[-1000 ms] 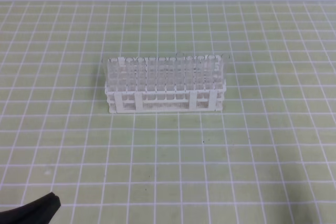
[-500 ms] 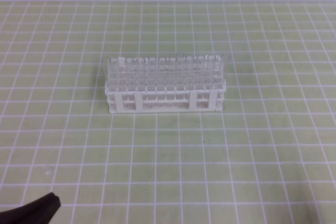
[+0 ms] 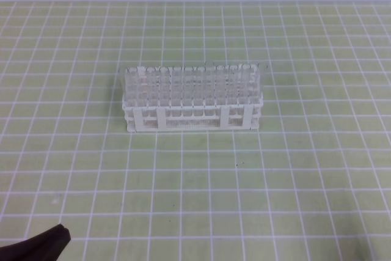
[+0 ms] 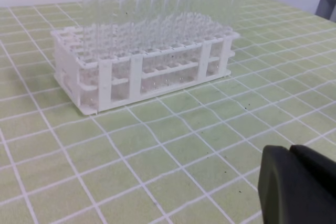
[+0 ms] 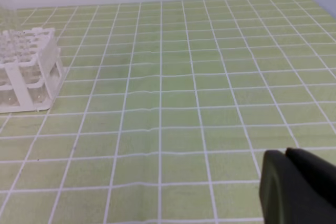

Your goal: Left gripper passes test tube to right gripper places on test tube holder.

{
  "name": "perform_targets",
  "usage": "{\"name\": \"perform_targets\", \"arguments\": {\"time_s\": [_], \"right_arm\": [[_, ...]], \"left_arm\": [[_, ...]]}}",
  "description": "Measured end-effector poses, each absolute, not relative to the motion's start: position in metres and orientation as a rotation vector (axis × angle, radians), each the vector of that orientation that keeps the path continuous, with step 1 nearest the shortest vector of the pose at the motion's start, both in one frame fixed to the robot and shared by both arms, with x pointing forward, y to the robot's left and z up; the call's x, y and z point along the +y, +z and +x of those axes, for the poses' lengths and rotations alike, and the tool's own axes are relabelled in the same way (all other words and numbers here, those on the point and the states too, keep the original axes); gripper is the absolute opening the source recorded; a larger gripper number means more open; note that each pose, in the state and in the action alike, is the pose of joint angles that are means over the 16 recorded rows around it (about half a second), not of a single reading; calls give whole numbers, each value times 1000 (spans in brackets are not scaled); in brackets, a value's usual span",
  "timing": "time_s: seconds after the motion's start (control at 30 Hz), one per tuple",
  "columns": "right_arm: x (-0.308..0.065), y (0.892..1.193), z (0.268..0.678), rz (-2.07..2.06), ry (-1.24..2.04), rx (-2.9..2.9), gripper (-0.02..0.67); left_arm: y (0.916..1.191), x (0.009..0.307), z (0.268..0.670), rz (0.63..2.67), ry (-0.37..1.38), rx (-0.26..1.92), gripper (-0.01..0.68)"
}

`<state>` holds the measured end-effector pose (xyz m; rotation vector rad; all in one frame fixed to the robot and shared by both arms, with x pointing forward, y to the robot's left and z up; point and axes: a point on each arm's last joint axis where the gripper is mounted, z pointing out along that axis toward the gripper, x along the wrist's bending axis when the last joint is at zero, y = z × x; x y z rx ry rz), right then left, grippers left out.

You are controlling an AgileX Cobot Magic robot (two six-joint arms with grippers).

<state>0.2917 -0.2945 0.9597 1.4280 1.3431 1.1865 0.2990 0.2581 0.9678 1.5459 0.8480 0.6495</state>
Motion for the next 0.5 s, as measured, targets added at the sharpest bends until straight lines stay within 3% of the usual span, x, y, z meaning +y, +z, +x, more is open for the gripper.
{"name": "perform_targets", "arguments": {"time_s": [0.5], "right_arm": [[-294, 960, 292, 1429, 1188, 1343, -16]], "left_arm": [[982, 289, 297, 1210, 1010, 1072, -2]]}}
